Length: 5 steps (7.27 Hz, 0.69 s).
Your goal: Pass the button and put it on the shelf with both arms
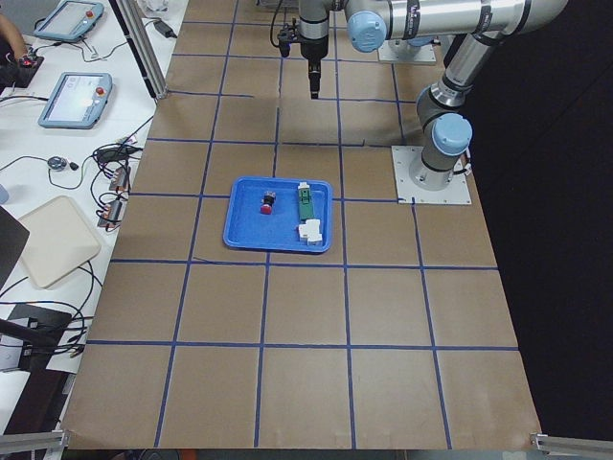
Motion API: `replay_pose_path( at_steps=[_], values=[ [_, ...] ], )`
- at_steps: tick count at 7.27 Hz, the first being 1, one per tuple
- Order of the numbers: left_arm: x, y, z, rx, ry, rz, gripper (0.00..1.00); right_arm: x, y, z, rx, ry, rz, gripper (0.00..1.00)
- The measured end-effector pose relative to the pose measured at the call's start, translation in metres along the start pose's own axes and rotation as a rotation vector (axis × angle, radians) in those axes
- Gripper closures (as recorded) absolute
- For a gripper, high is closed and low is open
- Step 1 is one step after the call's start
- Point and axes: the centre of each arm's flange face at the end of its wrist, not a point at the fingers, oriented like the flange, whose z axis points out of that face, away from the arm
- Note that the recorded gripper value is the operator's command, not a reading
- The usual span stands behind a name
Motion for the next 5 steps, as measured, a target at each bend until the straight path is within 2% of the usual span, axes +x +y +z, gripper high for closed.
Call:
replay_pose_path(
  at_steps=[3,5],
  values=[
    [-0.006,-0.002,0.006,-0.012,-0.003,-0.012,0.00,0.003,0.002,-0.028,0.047,0.008,0.014,0.00],
    [-0.007,-0.005,0.008,-0.009,-0.004,-0.018,0.00,0.003,0.011,-0.038,0.034,0.003,-0.030,0.00]
  ],
)
